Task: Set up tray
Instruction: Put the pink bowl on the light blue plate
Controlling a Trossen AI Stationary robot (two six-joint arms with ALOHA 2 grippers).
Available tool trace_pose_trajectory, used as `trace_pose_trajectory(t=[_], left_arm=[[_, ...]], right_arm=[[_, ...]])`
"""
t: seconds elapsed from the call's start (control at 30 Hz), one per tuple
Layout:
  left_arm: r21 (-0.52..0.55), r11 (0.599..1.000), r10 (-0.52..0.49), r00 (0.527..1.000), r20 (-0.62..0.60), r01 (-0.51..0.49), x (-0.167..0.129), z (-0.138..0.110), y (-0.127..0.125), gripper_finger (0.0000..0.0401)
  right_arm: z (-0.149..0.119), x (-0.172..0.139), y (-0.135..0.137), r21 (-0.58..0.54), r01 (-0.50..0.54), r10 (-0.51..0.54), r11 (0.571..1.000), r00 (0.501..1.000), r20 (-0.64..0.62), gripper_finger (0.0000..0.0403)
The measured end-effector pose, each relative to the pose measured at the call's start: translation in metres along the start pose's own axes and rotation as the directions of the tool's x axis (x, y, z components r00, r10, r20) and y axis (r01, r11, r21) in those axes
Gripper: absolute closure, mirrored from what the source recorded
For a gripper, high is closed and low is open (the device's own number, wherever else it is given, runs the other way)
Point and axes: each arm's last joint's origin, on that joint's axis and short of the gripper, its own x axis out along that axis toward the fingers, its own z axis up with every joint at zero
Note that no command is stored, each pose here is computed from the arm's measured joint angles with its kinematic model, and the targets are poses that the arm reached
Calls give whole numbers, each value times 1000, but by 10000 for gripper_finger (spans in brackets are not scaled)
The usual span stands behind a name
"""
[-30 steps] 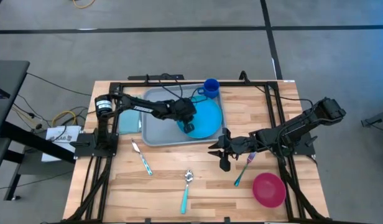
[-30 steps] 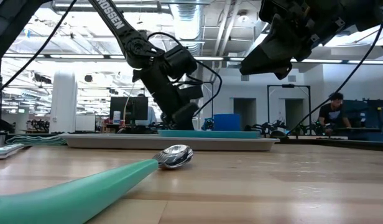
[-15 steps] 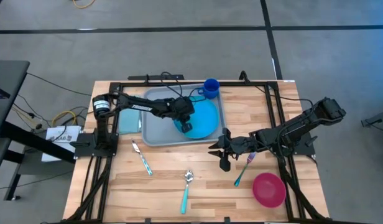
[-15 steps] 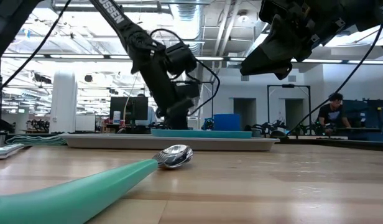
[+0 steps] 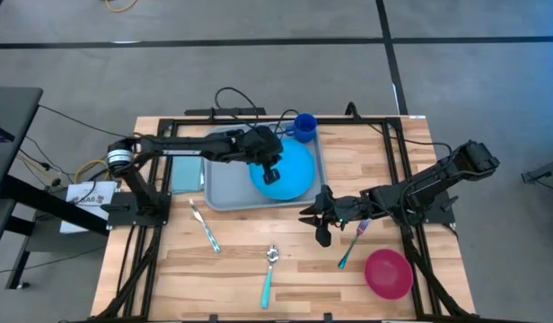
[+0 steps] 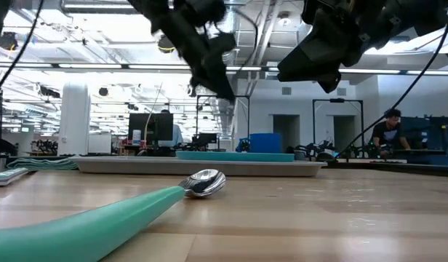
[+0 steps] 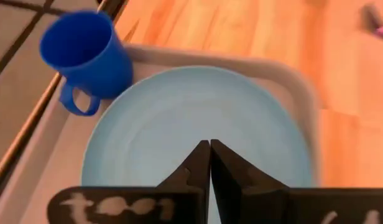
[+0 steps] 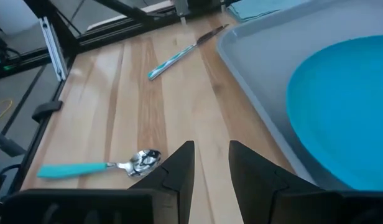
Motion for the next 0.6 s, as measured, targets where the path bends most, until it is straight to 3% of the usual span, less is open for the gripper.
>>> trace_pose_trajectory(t=[0.23,0.47,0.6], left_arm=[[59,998,13,997,74,-17,-82,15,-10,401],[128,972,192,979,64,-199,-151,1,-12,401],[85,965,247,968,39,-249,-182,-13,-12,401]], right_arm=[[0,-3,5,-20,-12,11,1000,999,-32,310],[14,-19,20,-65,-16,7,998,991,-137,310],[21,-27,32,-63,-27,15,998,982,-186,310]])
